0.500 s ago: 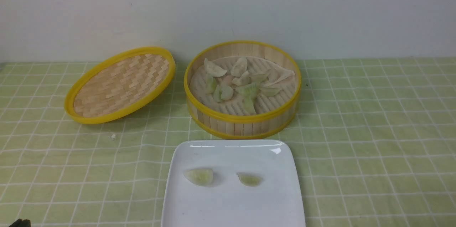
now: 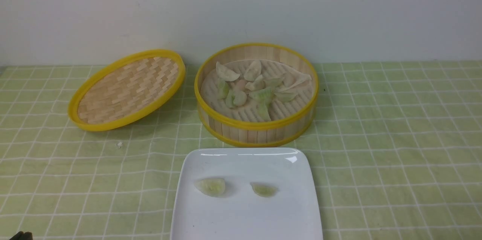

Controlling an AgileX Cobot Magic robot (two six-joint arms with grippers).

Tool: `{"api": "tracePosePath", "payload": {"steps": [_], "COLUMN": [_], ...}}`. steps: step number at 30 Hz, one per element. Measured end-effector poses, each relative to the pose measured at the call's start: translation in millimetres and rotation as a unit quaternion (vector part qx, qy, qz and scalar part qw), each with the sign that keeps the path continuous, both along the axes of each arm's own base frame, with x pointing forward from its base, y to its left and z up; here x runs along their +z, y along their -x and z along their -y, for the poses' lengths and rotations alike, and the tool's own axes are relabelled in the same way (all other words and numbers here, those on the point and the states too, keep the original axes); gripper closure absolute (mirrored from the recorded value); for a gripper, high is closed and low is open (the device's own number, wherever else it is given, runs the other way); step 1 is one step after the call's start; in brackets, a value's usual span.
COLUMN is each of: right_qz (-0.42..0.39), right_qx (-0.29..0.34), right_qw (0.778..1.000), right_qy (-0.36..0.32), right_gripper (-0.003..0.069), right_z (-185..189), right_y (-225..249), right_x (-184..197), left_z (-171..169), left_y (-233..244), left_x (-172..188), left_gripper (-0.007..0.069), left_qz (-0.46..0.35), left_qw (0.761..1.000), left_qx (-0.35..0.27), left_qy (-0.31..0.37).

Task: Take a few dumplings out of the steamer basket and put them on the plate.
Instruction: Use the right arm to grab a dumpling from inside the steamer

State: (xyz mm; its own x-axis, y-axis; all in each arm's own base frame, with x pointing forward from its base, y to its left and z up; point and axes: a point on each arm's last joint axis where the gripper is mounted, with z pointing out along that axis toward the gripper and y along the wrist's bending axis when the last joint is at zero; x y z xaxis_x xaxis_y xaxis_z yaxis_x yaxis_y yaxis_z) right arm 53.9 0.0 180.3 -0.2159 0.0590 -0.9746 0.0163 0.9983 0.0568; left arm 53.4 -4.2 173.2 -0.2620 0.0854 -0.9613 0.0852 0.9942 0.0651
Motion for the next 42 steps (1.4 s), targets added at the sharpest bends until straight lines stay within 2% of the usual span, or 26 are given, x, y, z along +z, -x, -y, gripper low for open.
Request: {"api": "tracePosePath", "payload": {"steps": [16,18,20,21,22,24,26,29,33,35,38,42], "right_qz": [0.000,0.011,0.044,0.045,0.081,0.124,0.152,0.173,0.197,0.204,0.210,0.167], "right_qx": [0.000,-0.001,-0.006,-0.001,-0.012,-0.024,-0.035,-0.046,-0.057,-0.058,-0.026,0.040], "right_qw": [1.000,0.999,0.991,0.991,0.974,0.938,0.905,0.877,0.860,0.859,0.875,0.930], "right_qy": [-0.003,-0.035,-0.124,-0.126,-0.211,-0.322,-0.396,-0.446,-0.466,-0.466,-0.436,-0.324], "right_gripper": [0.0582,0.0582,0.0582,0.0582,0.0582,0.0582,0.0582,0.0582,0.0582,0.0582,0.0587,0.0637], "right_z": [0,-1,-3,-3,-3,-1,2,6,10,10,6,-8], "right_y": [0,-1,-2,-2,-2,-3,-2,-2,-1,0,4,5], "right_x": [0,1,6,6,13,21,26,29,33,35,57,115], "left_z": [0,0,0,0,0,0,0,0,0,0,0,0], "left_y": [0,0,0,0,0,0,0,0,0,0,0,0], "left_x": [0,0,0,0,0,0,0,0,0,0,0,0], "left_gripper": [0.0631,0.0631,0.0631,0.0631,0.0631,0.0631,0.0631,0.0631,0.0631,0.0631,0.0631,0.0631], "left_qz": [0.000,0.000,0.000,0.000,0.000,0.000,0.000,0.000,0.000,0.000,0.000,0.000], "left_qw": [1.000,1.000,1.000,1.000,1.000,1.000,1.000,1.000,1.000,1.000,1.000,1.000], "left_qx": [0.000,0.000,0.000,0.000,0.000,0.000,0.000,0.000,0.000,0.000,0.000,0.000], "left_qy": [0.000,0.000,0.000,0.000,0.000,0.000,0.000,0.000,0.000,0.000,0.000,0.000]}}
